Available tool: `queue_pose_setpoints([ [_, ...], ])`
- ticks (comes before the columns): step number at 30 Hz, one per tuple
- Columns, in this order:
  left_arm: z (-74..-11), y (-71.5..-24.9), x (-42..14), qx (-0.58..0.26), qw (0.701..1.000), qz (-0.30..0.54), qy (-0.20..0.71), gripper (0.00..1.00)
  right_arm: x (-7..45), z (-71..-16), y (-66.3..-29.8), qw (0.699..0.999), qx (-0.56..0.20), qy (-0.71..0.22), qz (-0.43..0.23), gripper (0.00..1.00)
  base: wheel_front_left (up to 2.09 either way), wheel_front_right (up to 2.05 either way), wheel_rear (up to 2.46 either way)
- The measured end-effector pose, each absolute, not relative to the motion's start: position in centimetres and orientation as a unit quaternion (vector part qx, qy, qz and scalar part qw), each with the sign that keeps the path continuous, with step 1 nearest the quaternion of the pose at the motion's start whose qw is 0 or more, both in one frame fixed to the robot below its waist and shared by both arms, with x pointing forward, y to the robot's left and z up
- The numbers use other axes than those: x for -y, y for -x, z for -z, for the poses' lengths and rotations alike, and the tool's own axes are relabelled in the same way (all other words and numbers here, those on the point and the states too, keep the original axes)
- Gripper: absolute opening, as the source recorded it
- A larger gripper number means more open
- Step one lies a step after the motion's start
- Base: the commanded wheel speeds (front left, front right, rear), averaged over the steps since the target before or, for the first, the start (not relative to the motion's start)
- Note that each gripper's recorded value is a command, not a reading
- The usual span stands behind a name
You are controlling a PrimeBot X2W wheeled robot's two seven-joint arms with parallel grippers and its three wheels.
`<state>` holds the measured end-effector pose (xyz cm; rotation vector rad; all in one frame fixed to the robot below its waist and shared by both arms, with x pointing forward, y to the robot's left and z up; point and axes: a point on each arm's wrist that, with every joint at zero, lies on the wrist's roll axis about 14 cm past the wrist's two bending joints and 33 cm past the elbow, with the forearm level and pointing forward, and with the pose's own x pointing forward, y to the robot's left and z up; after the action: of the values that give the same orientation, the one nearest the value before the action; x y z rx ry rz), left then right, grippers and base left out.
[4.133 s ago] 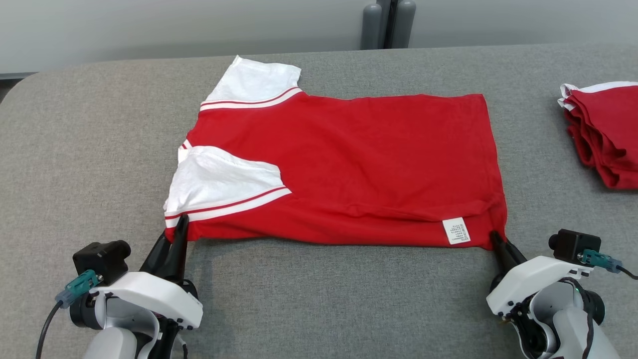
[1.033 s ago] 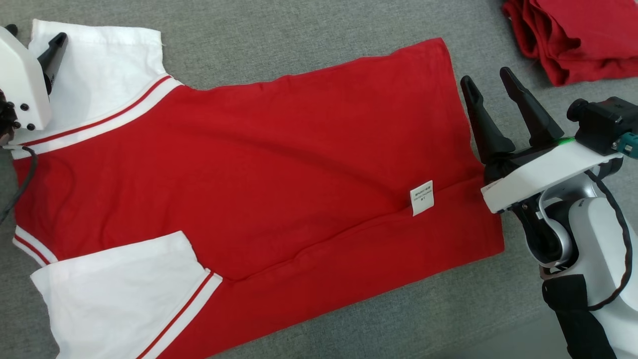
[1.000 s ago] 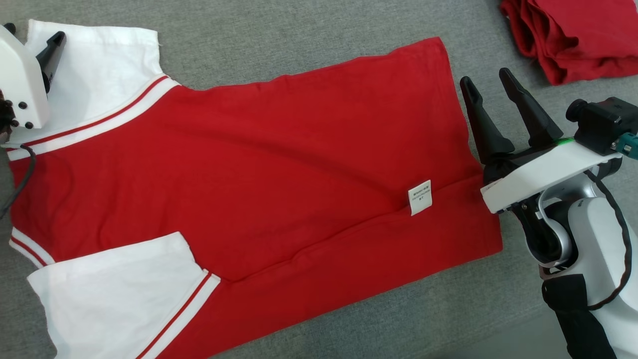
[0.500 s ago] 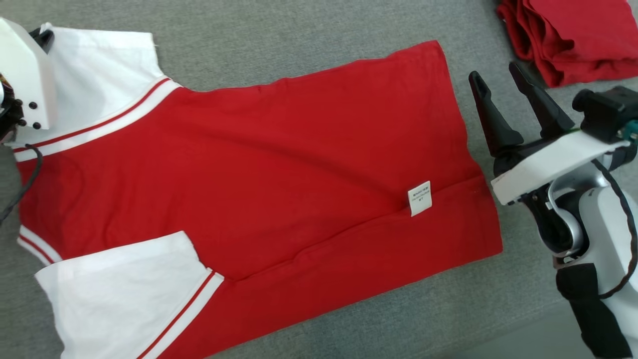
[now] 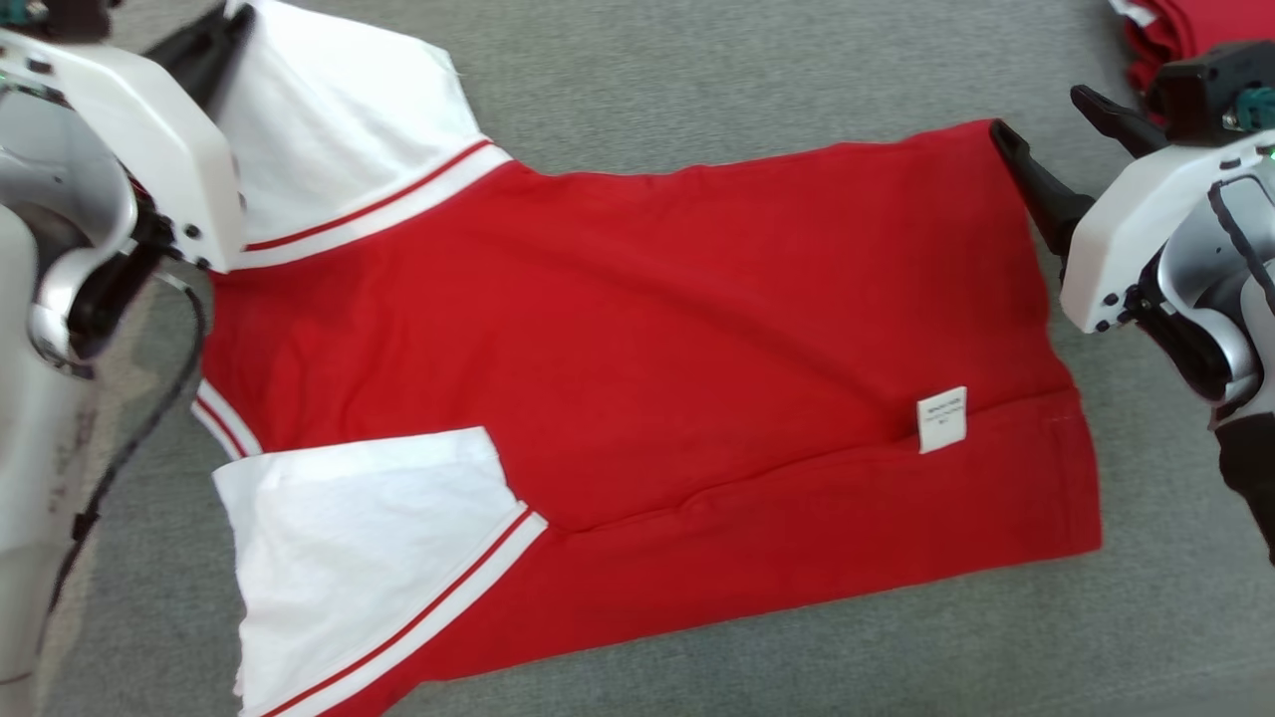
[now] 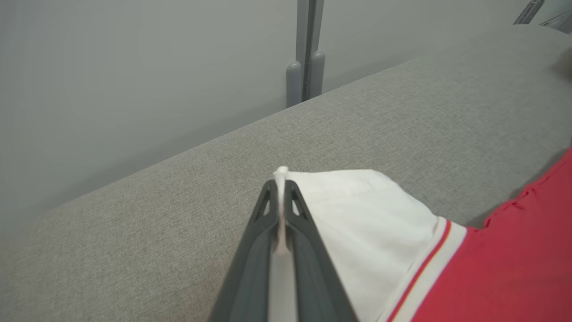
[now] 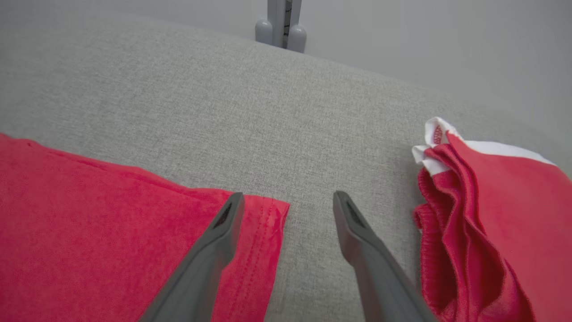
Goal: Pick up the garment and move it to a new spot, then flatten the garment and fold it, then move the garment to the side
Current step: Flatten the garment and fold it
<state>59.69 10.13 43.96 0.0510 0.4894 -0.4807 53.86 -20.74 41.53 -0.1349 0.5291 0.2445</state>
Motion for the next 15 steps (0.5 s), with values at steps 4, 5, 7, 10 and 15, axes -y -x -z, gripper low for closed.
queue_pose_setpoints([
  [4,-43.4,-58.5,-10.1,-0.242,0.941,0.238,-0.017,0.0,20.2,-39.4,-54.3,0.937,-0.309,0.09,-0.135,1.0,0.0,0.0,0.0],
  [5,-43.4,-58.4,-10.1,-0.241,0.941,0.238,-0.015,0.0,20.1,-38.9,-54.4,0.933,-0.319,0.096,-0.138,1.0,0.0,0.0,0.0],
  [7,-43.4,-58.3,-10.3,-0.24,0.942,0.236,-0.013,0.0,19.9,-37.9,-54.3,0.924,-0.34,0.099,-0.143,0.98,0.0,0.0,0.0],
  [10,-43.3,-58.1,-10.5,-0.239,0.942,0.234,-0.009,0.0,19.7,-37.4,-54.6,0.916,-0.356,0.11,-0.15,0.96,0.0,0.0,0.0],
  [15,-43.4,-58.0,-10.9,-0.235,0.945,0.229,-0.004,0.0,19.5,-37.1,-54.6,0.908,-0.37,0.117,-0.158,0.36,0.0,0.0,0.0],
])
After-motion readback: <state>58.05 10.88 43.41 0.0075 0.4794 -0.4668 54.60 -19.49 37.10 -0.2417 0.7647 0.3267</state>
